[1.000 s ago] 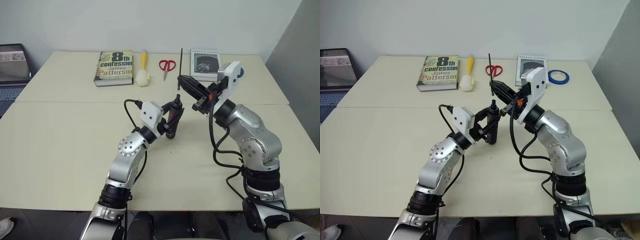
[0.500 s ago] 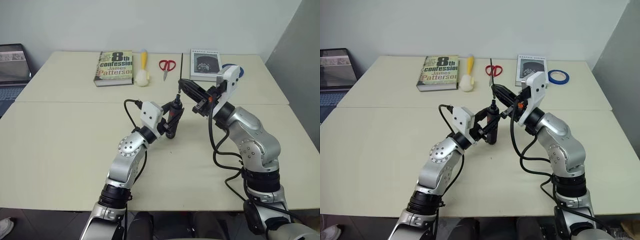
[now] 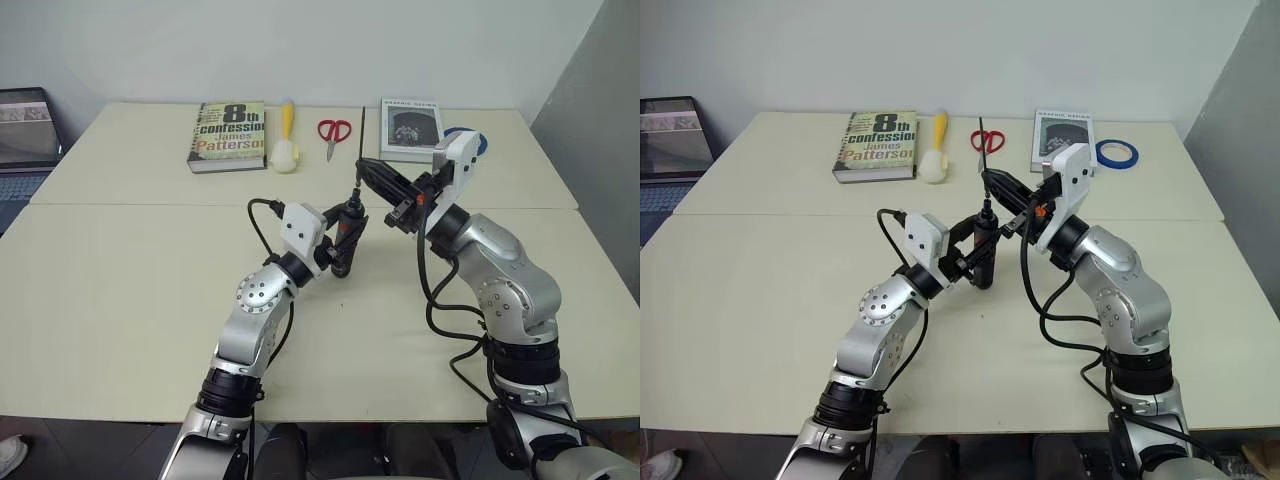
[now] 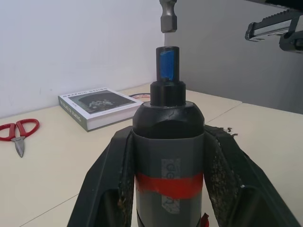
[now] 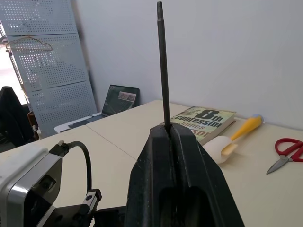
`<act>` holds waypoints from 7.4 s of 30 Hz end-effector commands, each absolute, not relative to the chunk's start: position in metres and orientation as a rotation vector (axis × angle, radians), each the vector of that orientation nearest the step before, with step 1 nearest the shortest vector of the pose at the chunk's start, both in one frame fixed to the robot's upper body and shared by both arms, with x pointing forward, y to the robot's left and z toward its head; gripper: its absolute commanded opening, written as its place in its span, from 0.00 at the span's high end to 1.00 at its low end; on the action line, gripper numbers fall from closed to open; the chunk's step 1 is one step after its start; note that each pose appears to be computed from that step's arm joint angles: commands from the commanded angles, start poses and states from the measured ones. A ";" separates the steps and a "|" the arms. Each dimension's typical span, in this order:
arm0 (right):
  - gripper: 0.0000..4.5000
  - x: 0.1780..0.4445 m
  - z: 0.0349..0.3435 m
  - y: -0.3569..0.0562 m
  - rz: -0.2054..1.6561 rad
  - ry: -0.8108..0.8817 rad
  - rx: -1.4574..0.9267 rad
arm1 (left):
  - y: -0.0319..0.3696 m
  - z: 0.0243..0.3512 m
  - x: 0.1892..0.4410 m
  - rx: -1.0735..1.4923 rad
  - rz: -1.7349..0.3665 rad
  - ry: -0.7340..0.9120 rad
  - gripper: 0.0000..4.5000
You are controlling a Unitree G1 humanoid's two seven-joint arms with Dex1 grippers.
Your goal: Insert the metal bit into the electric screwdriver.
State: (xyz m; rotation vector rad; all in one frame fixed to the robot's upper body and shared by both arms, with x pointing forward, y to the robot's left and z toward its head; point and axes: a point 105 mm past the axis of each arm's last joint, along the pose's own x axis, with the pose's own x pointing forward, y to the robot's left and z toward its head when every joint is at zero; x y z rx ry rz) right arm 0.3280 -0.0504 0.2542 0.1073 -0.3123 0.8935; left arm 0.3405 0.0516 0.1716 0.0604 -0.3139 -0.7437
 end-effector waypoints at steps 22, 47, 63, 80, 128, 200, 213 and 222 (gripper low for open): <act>1.00 0.324 0.259 -0.052 0.896 -0.351 0.116 | 0.059 0.180 0.341 0.086 -0.718 -0.348 0.64; 1.00 0.325 0.259 -0.046 0.904 -0.353 0.139 | 0.058 0.178 0.340 0.082 -0.718 -0.341 0.64; 1.00 0.325 0.248 -0.050 0.895 -0.323 0.131 | 0.059 0.179 0.341 0.080 -0.710 -0.342 0.64; 1.00 0.319 0.242 -0.049 0.975 -0.275 0.102 | 0.058 0.180 0.341 0.081 -0.717 -0.345 0.64; 0.68 0.320 0.258 -0.064 1.145 -0.205 -0.071 | 0.058 0.181 0.340 0.094 -0.730 -0.354 0.64; 0.09 0.252 0.240 -0.151 0.964 0.023 -0.534 | 0.068 0.187 0.390 1.037 -1.065 -0.040 0.64; 0.09 0.238 0.219 -0.159 0.977 0.160 -0.632 | 0.035 0.137 0.391 1.220 -1.316 0.165 0.64; 0.09 0.239 0.211 -0.164 0.974 0.205 -0.641 | 0.029 0.115 0.387 1.284 -1.405 0.247 0.64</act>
